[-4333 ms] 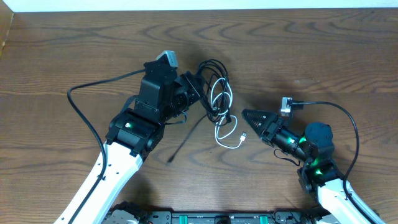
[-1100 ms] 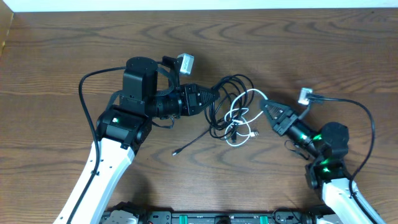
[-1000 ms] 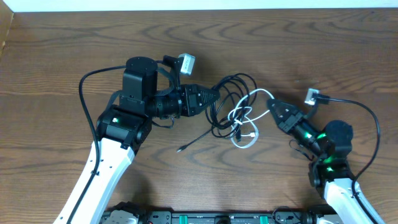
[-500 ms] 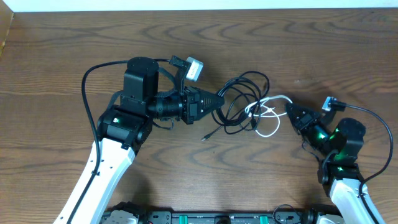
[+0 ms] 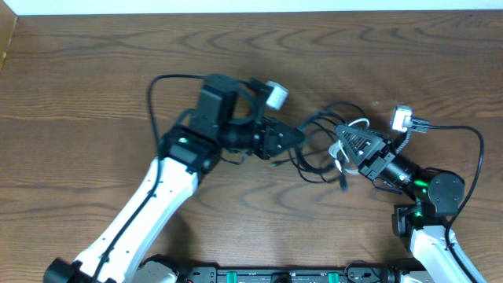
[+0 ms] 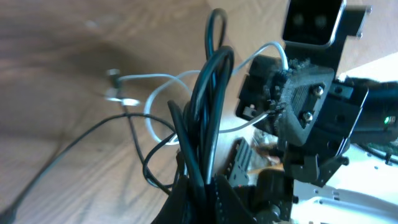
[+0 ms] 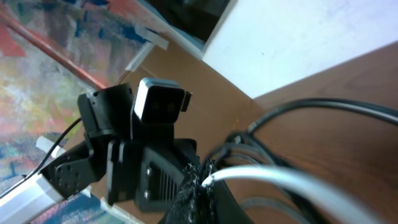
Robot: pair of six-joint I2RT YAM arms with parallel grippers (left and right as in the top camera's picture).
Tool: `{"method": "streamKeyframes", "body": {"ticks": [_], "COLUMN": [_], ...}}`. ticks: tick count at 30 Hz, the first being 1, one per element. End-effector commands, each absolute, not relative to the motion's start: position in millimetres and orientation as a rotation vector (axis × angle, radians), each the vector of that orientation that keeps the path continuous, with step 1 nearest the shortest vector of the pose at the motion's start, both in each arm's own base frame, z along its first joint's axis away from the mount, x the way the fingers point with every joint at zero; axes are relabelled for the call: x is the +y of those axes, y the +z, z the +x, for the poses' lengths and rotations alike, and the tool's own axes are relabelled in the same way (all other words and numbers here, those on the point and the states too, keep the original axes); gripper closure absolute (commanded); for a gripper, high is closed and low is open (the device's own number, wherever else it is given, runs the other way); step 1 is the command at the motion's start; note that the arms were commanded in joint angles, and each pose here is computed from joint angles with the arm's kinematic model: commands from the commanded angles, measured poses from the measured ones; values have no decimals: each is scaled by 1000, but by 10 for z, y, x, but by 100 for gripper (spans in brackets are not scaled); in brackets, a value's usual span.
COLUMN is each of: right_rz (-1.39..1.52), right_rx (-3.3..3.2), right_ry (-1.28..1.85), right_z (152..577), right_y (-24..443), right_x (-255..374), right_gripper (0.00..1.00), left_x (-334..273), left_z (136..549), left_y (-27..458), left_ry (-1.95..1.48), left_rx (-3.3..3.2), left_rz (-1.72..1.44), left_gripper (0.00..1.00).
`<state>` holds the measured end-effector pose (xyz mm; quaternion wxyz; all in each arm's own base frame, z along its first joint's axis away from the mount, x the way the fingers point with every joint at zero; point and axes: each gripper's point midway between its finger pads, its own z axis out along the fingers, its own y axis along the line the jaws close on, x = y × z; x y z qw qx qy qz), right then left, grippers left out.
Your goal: Untangle cables
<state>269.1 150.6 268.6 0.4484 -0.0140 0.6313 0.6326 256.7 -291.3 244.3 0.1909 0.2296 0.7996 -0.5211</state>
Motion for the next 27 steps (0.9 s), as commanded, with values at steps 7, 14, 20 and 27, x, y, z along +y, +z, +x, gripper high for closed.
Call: {"method": "streamKeyframes", "body": {"ticks": [7, 14, 20, 27], "right_rz": [-29, -60, 37, 236], "right_rx": [1544, 1604, 1796, 2044], "right_ry": [1529, 1559, 1546, 1424], "right_z": [2734, 2681, 2730, 2756], "right_y": [2707, 2603, 2154, 1496], "right_x": [1498, 1550, 1563, 1463], "right_gripper": [94, 96, 92, 38], "left_x": [-3213, -2976, -2593, -2455], "left_z": [2352, 2805, 3178, 3272], "left_y": [2441, 2398, 2505, 2514], "left_ry": [-1480, -1325, -1356, -1393], "left_rx": [2207, 2252, 2279, 2300], "left_rz": [792, 547, 211, 73], "left_gripper": [92, 92, 92, 92]}}
